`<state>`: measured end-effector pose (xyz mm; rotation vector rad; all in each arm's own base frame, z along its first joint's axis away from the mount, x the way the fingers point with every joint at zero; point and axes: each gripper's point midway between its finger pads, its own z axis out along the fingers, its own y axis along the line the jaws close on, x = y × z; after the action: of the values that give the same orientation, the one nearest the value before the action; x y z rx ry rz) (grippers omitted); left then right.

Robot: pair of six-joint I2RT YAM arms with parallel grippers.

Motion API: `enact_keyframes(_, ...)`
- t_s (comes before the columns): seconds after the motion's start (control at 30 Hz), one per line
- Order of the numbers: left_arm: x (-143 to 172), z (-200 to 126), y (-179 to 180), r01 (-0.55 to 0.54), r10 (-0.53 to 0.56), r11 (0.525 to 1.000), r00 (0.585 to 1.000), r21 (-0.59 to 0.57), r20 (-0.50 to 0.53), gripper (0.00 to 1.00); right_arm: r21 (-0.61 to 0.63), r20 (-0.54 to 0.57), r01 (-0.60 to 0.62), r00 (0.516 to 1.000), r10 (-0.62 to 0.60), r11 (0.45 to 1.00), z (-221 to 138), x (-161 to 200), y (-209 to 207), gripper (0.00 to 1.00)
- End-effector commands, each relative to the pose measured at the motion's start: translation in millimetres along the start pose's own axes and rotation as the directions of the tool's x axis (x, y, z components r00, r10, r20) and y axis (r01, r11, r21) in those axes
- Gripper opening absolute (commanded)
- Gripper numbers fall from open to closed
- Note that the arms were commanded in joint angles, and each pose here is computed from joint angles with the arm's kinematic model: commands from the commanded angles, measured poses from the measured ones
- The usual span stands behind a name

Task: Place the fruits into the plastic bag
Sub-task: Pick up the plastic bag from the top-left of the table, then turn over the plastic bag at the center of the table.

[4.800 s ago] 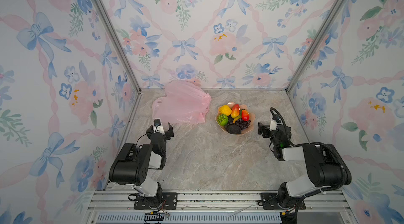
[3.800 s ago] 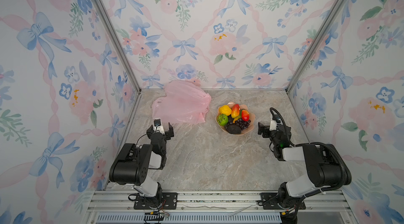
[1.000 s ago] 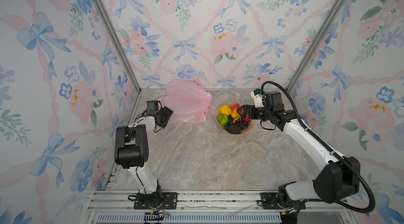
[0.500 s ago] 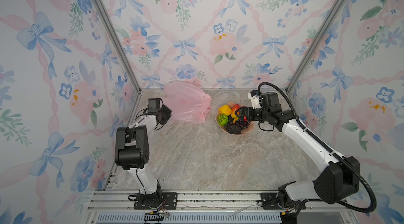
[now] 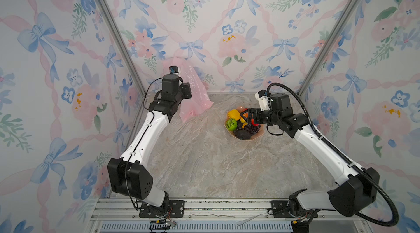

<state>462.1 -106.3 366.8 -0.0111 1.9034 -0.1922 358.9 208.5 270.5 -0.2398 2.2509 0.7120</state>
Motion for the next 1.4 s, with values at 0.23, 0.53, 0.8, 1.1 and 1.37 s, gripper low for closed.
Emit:
enact_keyframes(0.23, 38, -51, -106, -0.671, 0.672, 0.74, 0.741, -0.04, -0.011, 0.0, -0.072, 0.092, -0.019, 0.995, 0.025, 0.997, -35, -24, 28, 0.96)
enact_keyframes(0.53, 175, -99, -148, -0.855, 0.855, 0.516, 0.511, 0.051, -0.085, 0.0, -0.026, 0.106, 0.017, 0.994, -0.014, 1.0, -63, -26, 27, 0.96)
enact_keyframes(0.8, 219, -123, -151, -0.874, 0.877, 0.479, 0.472, 0.083, -0.086, 0.0, -0.016, 0.052, -0.014, 0.999, 0.015, 1.0, -55, -12, 20, 0.96)
enact_keyframes(1.1, 195, -145, -157, -0.767, 0.782, 0.62, 0.622, 0.164, -0.046, 0.78, 0.0, 0.021, -0.011, 1.0, 0.011, 1.0, -60, -14, 20, 0.96)
enact_keyframes(1.37, 154, -177, -141, -0.529, 0.548, 0.819, 0.836, 0.222, -0.029, 0.87, 0.014, -0.052, -0.045, 0.998, 0.046, 0.999, -52, -10, 19, 0.96)
